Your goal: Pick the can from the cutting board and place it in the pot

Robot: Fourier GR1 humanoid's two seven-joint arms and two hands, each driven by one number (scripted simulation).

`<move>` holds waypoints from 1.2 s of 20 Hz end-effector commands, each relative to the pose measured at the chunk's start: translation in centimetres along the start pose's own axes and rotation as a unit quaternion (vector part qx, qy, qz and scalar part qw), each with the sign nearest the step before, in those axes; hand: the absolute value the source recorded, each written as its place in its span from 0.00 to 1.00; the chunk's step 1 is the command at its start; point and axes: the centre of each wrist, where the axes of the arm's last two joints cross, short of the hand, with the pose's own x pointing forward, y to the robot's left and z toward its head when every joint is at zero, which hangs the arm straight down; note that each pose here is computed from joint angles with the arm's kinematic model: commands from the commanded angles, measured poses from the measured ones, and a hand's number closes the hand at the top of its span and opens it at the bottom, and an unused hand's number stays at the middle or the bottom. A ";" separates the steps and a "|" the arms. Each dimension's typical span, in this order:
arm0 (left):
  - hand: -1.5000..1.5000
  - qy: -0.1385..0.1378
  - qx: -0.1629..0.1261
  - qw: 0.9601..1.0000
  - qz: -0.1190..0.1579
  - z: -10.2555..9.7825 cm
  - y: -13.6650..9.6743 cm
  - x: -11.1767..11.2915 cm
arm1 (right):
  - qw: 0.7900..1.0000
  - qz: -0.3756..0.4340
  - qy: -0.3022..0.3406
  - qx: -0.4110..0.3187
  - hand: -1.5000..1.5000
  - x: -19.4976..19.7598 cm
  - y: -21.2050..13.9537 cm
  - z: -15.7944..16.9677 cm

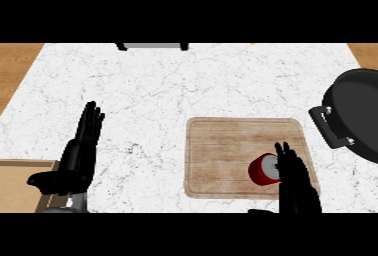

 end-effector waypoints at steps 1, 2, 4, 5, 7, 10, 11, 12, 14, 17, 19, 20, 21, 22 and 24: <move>0.50 0.004 0.005 1.000 0.005 -0.4 -0.4 0.5 | 1.000 0.014 -0.024 -0.007 1.00 0.5 0.2 -0.3; 0.50 -0.006 -0.008 1.000 0.009 -0.1 -1.1 -0.3 | 0.997 0.036 -0.038 -0.051 1.00 -0.2 1.6 -0.7; 0.50 0.005 -0.003 1.000 0.010 0.3 -1.3 0.2 | 0.995 0.044 -0.047 -0.081 1.00 -0.8 0.2 -1.0; 0.50 0.000 -0.004 1.000 0.003 0.0 0.0 0.5 | 0.994 0.033 -0.049 -0.094 1.00 -0.6 1.5 -1.7; 0.50 -0.003 -0.011 1.000 0.007 0.6 -1.4 -0.1 | 0.993 0.035 -0.054 -0.101 1.00 0.4 -0.6 -1.7; 0.50 0.005 0.002 1.000 0.003 -1.5 0.6 0.3 | 0.993 0.043 -0.044 -0.098 1.00 0.3 0.1 -1.4; 0.50 0.007 -0.002 1.000 0.000 1.1 -0.3 -1.1 | 0.992 0.046 -0.056 -0.104 1.00 -0.1 2.0 -2.4; 0.50 0.005 -0.006 1.000 0.006 0.4 -1.6 0.0 | 0.991 0.038 -0.071 -0.109 1.00 1.5 1.9 -0.2; 0.50 -0.006 -0.006 1.000 0.001 0.8 0.4 -0.7 | 0.990 0.042 -0.067 -0.117 1.00 0.0 1.8 -1.5; 0.50 0.007 -0.002 1.000 -0.002 0.1 -0.8 -0.4 | 0.981 0.051 -0.064 -0.175 1.00 1.6 -1.5 -0.1; 0.50 -0.007 -0.020 1.000 0.009 -0.4 -1.9 -0.3 | 0.986 0.083 -0.115 -0.083 1.00 2.7 0.8 -4.2; 0.50 0.001 -0.012 1.000 0.010 0.2 -0.8 0.3 | 0.985 0.099 -0.132 -0.041 1.00 -0.7 0.8 -4.0; 0.50 0.000 -0.019 1.000 0.008 0.1 -2.6 -1.1 | 0.981 0.113 -0.158 -0.002 1.00 2.1 1.7 -4.4; 0.50 -0.005 -0.025 1.000 0.010 -0.5 -2.2 0.2 | 0.978 0.133 -0.159 0.039 1.00 0.9 1.4 -5.6; 0.50 -0.002 -0.020 1.000 0.011 0.0 -1.6 -0.3 | 0.968 0.136 -0.199 0.075 1.00 2.3 0.2 -6.8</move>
